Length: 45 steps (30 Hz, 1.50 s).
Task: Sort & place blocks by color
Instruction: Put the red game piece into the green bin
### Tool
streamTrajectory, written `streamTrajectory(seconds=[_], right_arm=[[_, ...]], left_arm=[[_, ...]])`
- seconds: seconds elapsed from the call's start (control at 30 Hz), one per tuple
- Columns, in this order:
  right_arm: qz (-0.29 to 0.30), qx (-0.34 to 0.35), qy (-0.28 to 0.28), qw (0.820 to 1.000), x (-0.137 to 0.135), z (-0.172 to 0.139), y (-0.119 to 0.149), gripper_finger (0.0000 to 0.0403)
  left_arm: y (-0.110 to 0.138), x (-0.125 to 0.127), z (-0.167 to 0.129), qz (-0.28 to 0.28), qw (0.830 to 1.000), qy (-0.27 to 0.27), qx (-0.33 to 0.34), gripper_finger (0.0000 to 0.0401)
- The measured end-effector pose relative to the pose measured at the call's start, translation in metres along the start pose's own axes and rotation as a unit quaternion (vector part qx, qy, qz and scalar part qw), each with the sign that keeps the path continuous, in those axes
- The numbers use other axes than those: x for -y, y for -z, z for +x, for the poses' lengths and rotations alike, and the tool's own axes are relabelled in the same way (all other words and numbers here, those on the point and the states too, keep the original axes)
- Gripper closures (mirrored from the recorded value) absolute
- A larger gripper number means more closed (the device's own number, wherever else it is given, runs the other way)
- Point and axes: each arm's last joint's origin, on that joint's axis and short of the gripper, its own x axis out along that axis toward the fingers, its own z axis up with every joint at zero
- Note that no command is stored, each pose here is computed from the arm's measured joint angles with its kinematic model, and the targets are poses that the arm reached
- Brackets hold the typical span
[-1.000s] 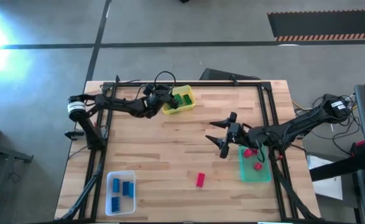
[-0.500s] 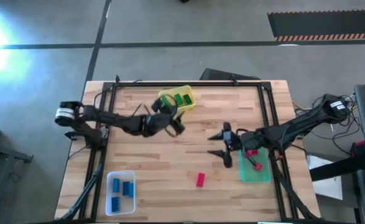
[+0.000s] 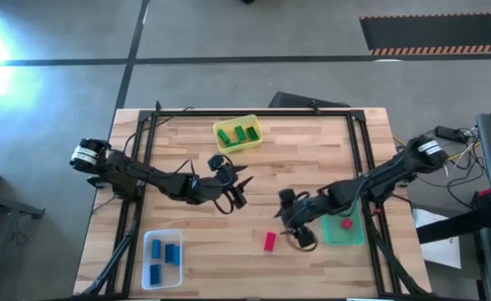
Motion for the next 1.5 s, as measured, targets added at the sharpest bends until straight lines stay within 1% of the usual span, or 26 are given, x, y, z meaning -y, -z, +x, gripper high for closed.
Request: streamTrajectory(seconds=[0.1, 0.17, 0.27, 0.37, 0.53, 0.7, 0.83, 0.97, 1.03, 1.07, 1.1, 1.13, 1.17, 1.23, 1.27, 1.3, 1.33, 1.4, 1.47, 1.5], right_arm=[[-0.051, -0.045, -0.006, 0.998, -0.001, 0.017, -0.009, 0.0128], [-0.081, -0.071, -0.025, 0.994, -0.002, 0.027, -0.013, 0.0117], [-0.114, -0.093, -0.056, 0.988, -0.004, 0.042, -0.020, 0.0108], [-0.147, -0.115, -0.072, 0.980, -0.005, 0.057, -0.023, 0.0107], [-0.196, -0.152, -0.090, 0.965, -0.005, 0.080, -0.027, 0.0119], [-0.214, -0.171, -0.112, 0.955, -0.006, 0.097, -0.026, 0.0135], [-0.218, -0.176, -0.130, 0.951, -0.007, 0.105, -0.023, 0.0158], [-0.205, -0.176, -0.142, 0.952, -0.003, 0.107, -0.022, 0.0200], [-0.195, -0.177, -0.142, 0.954, -0.001, 0.108, -0.021, 0.0229], [-0.189, -0.179, -0.140, 0.955, -0.001, 0.107, -0.021, 0.0246], [-0.188, -0.178, -0.140, 0.956, 0.000, 0.107, -0.021, 0.0262], [-0.186, -0.178, -0.139, 0.956, 0.000, 0.107, -0.021, 0.0275], [-0.185, -0.177, -0.140, 0.956, 0.000, 0.107, -0.022, 0.0275], [-0.178, -0.178, -0.140, 0.958, 0.000, 0.107, -0.022, 0.0275], [-0.174, -0.179, -0.140, 0.958, 0.000, 0.107, -0.022, 0.0275], [-0.169, -0.180, -0.139, 0.959, 0.000, 0.107, -0.022, 0.0275], [-0.163, -0.182, -0.138, 0.960, 0.000, 0.107, -0.021, 0.0275], [-0.154, -0.185, -0.137, 0.961, 0.000, 0.107, -0.021, 0.0275], [-0.152, -0.188, -0.137, 0.961, 0.000, 0.106, -0.021, 0.0275], [-0.152, -0.188, -0.137, 0.961, 0.000, 0.106, -0.021, 0.0275]], left_arm=[[-0.001, 0.000, 0.000, 0.000, 1.000, 0.000, 0.000, 0.0230], [-0.001, 0.000, 0.000, -0.002, 1.000, -0.001, 0.002, 0.0230], [-0.001, 0.000, 0.000, -0.003, 1.000, -0.001, 0.003, 0.0230], [-0.002, 0.002, -0.001, -0.003, 1.000, 0.001, 0.004, 0.0230], [-0.003, 0.001, -0.003, -0.004, 1.000, 0.003, 0.006, 0.0230], [-0.003, 0.001, -0.004, -0.004, 1.000, 0.003, 0.006, 0.0230], [-0.004, 0.000, -0.004, -0.001, 1.000, 0.003, 0.007, 0.0230], [-0.005, 0.000, -0.004, -0.002, 1.000, 0.004, 0.009, 0.0230], [-0.008, -0.001, -0.007, 0.020, 1.000, -0.003, 0.013, 0.0230], [-0.012, -0.004, -0.009, 0.040, 0.999, -0.015, 0.019, 0.0230], [-0.019, -0.007, -0.013, 0.059, 0.997, -0.042, 0.029, 0.0230], [-0.030, -0.013, -0.018, 0.069, 0.994, -0.079, 0.045, 0.0230], [-0.043, -0.021, -0.024, 0.076, 0.987, -0.129, 0.060, 0.0230], [-0.064, -0.040, -0.037, 0.076, 0.963, -0.249, 0.072, 0.0230], [-0.070, -0.049, -0.044, 0.074, 0.950, -0.294, 0.069, 0.0230], [-0.074, -0.057, -0.050, 0.068, 0.942, -0.322, 0.067, 0.0230], [-0.076, -0.062, -0.057, 0.060, 0.938, -0.334, 0.068, 0.0230], [-0.075, -0.069, -0.068, 0.028, 0.940, -0.330, 0.082, 0.0230], [-0.066, -0.069, -0.075, -0.004, 0.949, -0.299, 0.097, 0.0230], [-0.060, -0.068, -0.076, -0.014, 0.957, -0.271, 0.103, 0.0230]])
